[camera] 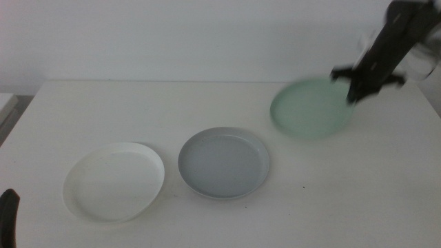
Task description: Stack the three bowls on top of each other.
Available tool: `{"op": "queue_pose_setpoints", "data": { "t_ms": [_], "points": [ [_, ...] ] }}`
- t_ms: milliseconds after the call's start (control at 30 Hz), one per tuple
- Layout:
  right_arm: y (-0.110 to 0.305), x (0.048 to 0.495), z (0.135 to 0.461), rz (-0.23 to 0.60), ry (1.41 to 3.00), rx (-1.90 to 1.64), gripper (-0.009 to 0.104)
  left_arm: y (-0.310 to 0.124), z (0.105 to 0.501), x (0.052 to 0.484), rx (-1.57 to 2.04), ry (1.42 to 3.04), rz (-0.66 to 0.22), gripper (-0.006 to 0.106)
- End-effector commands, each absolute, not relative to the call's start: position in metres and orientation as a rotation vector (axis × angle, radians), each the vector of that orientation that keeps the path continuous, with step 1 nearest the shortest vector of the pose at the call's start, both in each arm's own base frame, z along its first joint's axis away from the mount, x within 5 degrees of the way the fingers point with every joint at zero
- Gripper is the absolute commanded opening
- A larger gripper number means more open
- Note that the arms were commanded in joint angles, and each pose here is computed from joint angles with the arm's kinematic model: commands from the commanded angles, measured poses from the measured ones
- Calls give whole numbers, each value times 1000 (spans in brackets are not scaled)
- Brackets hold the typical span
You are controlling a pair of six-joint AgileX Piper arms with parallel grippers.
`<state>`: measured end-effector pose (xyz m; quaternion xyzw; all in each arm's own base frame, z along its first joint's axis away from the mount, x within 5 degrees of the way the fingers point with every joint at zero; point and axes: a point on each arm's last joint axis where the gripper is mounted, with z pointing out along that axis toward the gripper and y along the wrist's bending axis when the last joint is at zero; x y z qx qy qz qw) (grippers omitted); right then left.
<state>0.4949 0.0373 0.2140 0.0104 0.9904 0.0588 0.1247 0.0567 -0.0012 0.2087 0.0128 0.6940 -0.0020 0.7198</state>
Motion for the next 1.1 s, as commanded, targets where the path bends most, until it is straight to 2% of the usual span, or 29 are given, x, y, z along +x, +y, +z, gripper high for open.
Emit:
{"op": "queue_pose_setpoints", "data": {
  "t_ms": [0, 100, 200, 367, 500, 600, 700, 933, 1067],
  "points": [
    [37, 477, 280, 230, 2751, 3, -1, -1, 210, 56, 25, 1524, -7, 94],
    [62, 443, 308, 310, 2741, -87, -1, -1, 210, 56, 26, 1522, -6, 94],
    [98, 409, 309, 344, 2724, -197, -1, -1, 210, 56, 26, 1522, -6, 94],
    [149, 378, 272, 396, 2772, -266, -1, -1, 210, 56, 25, 1522, -6, 94],
    [180, 370, 242, 481, 2815, -298, -1, -1, 210, 56, 25, 1522, -6, 94],
    [191, 375, 223, 492, 2820, -296, -1, -1, 210, 56, 25, 1520, -6, 94],
    [196, 380, 207, 537, 2841, -251, -1, -1, 210, 56, 25, 1520, -6, 94],
    [199, 389, 179, 536, 2866, -180, -1, -1, 210, 56, 25, 1520, -6, 94],
    [199, 390, 175, 532, 2864, -172, -1, -1, 210, 56, 25, 1518, -6, 94]
  ]
}}
